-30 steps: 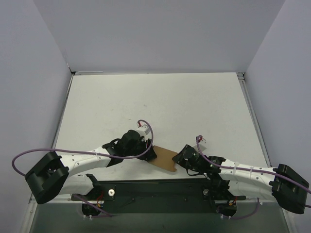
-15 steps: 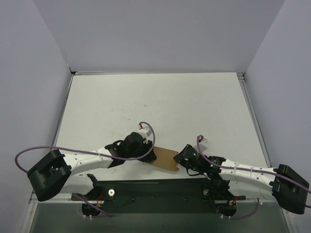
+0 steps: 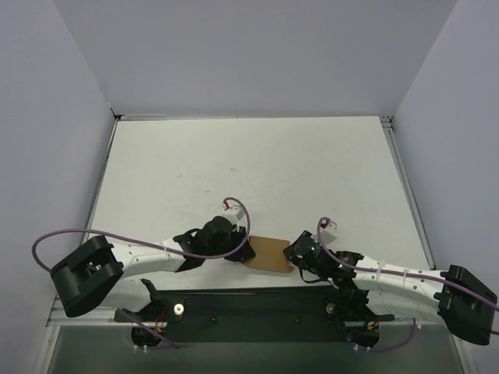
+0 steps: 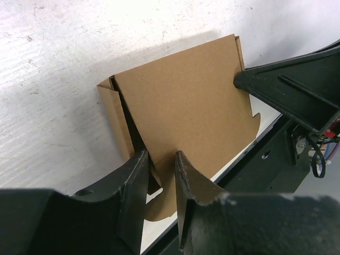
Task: Fold the paper box
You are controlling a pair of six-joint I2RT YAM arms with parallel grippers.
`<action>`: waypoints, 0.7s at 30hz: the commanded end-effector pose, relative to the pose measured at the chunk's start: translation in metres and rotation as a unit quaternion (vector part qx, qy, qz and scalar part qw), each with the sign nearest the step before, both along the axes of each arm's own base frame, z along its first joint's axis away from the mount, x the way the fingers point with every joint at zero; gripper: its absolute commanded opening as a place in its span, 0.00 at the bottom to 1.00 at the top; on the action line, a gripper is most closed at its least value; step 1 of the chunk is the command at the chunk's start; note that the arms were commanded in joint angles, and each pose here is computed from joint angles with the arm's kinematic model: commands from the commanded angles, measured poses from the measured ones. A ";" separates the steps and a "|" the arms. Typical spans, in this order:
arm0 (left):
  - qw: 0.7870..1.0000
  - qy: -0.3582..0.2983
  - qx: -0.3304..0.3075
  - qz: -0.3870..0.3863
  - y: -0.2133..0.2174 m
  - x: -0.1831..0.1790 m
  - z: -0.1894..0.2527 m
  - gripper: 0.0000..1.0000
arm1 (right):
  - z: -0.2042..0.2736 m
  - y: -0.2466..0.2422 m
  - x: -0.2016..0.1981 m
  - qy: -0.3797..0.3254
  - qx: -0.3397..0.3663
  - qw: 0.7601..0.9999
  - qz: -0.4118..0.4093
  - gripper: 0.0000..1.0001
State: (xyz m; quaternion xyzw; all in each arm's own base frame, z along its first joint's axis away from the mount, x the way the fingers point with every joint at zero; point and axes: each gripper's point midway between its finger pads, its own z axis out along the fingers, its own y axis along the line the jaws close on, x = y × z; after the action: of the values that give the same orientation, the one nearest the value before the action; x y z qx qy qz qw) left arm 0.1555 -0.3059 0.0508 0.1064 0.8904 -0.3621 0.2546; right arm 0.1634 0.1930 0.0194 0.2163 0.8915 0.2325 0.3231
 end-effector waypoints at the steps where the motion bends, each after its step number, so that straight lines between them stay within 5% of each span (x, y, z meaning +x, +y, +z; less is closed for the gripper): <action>1: 0.991 -0.010 -0.118 -0.059 -0.045 -0.018 0.046 0.33 | -0.022 -0.006 -0.022 0.042 -0.020 0.999 0.024 0.21; 11: 0.994 -0.095 0.053 -0.011 0.010 0.016 0.050 0.58 | -0.025 -0.016 -0.022 0.039 -0.027 0.999 0.008 0.21; 21: 0.994 -0.095 0.056 0.009 0.030 0.025 0.039 0.67 | -0.026 -0.017 -0.022 0.044 -0.040 0.998 0.009 0.21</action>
State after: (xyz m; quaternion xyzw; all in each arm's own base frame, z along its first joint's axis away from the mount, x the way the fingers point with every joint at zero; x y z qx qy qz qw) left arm 0.1777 -0.2846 0.1001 0.1458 0.8791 -0.3066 0.3345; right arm 0.1599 0.1980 0.0208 0.2257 0.8865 0.2518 0.3159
